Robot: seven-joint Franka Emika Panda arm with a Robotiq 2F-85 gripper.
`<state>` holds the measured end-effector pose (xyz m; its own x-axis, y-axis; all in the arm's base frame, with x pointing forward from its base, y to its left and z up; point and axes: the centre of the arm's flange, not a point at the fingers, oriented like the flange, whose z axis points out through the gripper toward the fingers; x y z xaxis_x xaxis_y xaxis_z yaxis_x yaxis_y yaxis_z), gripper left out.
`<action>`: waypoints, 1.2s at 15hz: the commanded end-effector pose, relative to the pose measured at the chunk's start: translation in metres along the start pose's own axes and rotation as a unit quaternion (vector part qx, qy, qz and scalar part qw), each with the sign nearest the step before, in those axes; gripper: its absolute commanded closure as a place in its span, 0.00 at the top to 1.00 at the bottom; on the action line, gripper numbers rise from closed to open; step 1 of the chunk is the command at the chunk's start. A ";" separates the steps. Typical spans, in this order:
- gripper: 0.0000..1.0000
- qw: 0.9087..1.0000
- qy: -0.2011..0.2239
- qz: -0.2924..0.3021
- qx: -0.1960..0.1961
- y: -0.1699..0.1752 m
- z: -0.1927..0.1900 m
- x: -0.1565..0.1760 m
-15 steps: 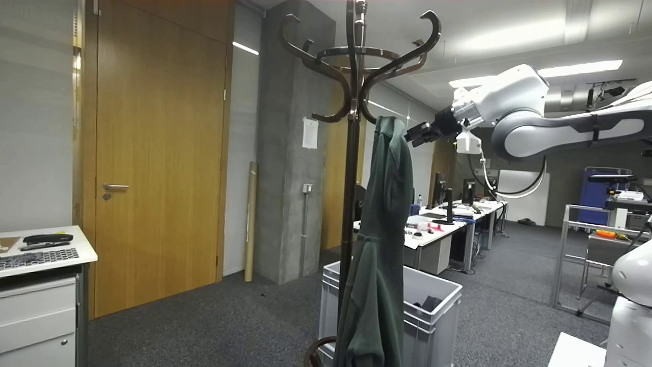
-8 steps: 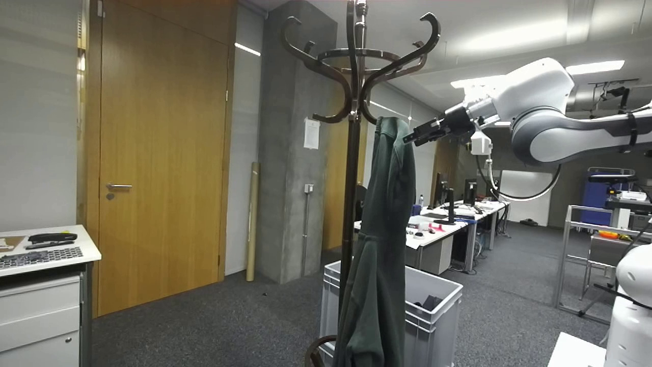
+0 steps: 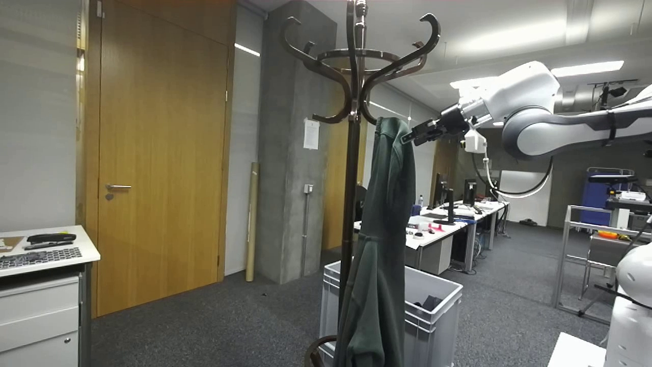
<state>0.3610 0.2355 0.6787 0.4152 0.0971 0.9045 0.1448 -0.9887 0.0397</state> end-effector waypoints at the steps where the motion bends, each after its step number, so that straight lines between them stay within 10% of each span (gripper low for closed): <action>1: 1.00 1.000 -0.002 0.000 0.000 0.000 0.001 -0.001; 18: 0.98 0.999 -0.019 -0.022 0.031 -0.012 0.032 0.003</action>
<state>0.3757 0.2508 0.6590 0.4622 0.1172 0.8790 0.1892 -0.9814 0.0314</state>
